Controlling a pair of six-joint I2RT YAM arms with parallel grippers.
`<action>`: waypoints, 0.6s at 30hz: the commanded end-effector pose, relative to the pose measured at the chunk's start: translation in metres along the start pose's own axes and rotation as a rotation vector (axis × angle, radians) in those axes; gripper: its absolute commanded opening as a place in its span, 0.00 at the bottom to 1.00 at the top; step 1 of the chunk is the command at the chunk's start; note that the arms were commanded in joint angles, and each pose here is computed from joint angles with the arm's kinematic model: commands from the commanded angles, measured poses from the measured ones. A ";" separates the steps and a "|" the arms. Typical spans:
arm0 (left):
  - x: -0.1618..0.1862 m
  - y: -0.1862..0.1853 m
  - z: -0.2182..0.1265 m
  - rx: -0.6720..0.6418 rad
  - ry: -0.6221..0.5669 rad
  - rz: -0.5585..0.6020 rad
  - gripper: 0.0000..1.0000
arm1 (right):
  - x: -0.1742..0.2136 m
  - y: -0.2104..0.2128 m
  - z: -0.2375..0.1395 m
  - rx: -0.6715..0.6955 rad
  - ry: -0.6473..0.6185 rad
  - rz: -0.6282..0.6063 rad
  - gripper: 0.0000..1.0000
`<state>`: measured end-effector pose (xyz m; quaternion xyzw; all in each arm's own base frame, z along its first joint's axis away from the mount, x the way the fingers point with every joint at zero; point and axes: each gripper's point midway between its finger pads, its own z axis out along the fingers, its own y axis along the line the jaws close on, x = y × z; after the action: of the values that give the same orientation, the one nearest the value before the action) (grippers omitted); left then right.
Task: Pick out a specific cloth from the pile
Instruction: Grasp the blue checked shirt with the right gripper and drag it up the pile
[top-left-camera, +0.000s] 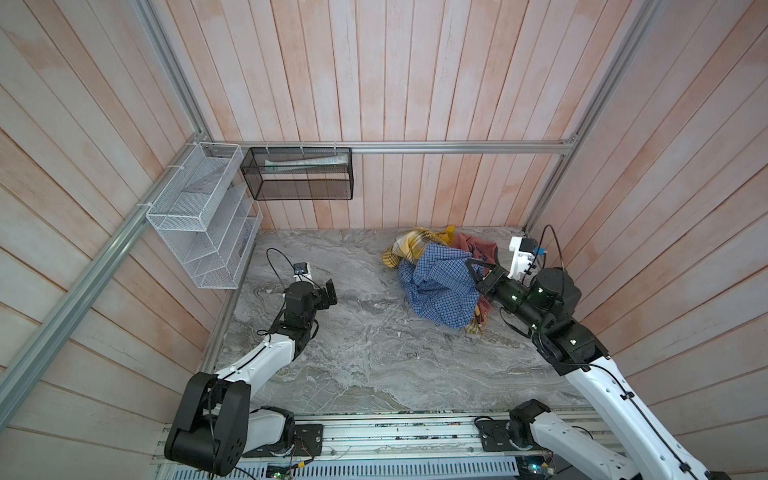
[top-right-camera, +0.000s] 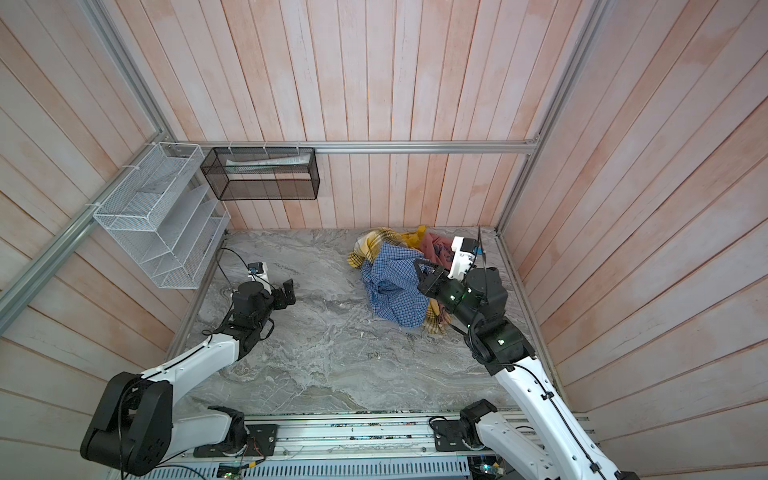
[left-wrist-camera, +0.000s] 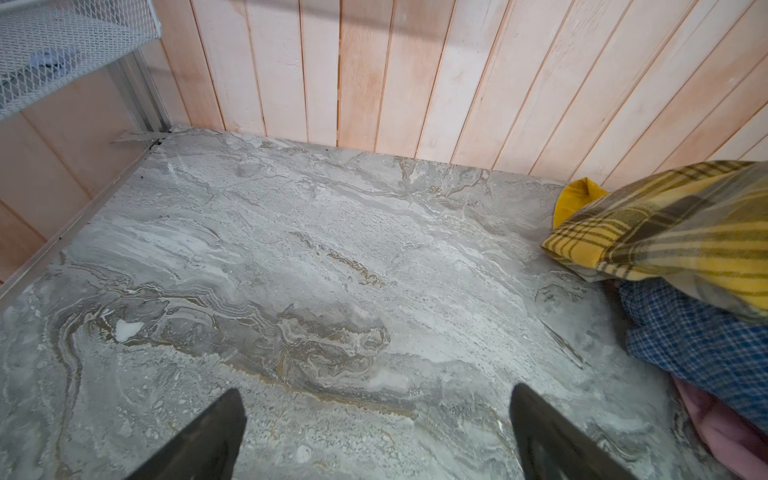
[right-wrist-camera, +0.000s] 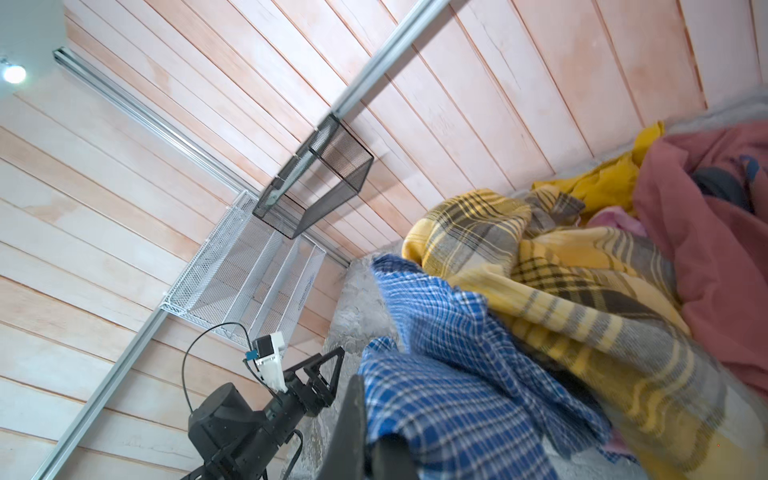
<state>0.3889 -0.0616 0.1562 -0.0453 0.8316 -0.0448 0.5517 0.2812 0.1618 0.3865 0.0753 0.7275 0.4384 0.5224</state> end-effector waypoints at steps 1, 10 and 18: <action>-0.012 -0.005 0.002 -0.001 -0.017 0.033 1.00 | -0.030 0.027 -0.008 -0.046 -0.085 -0.095 0.00; -0.016 -0.014 0.003 0.013 -0.021 0.067 1.00 | -0.065 0.025 -0.016 0.052 -0.219 -0.139 0.00; -0.019 -0.015 0.002 0.013 -0.026 0.077 1.00 | -0.100 0.014 -0.022 0.216 -0.287 -0.242 0.00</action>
<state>0.3927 -0.0718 0.1645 -0.0160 0.8309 -0.0342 0.5551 0.3025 0.1205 0.4406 0.0986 0.7115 0.3174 0.6191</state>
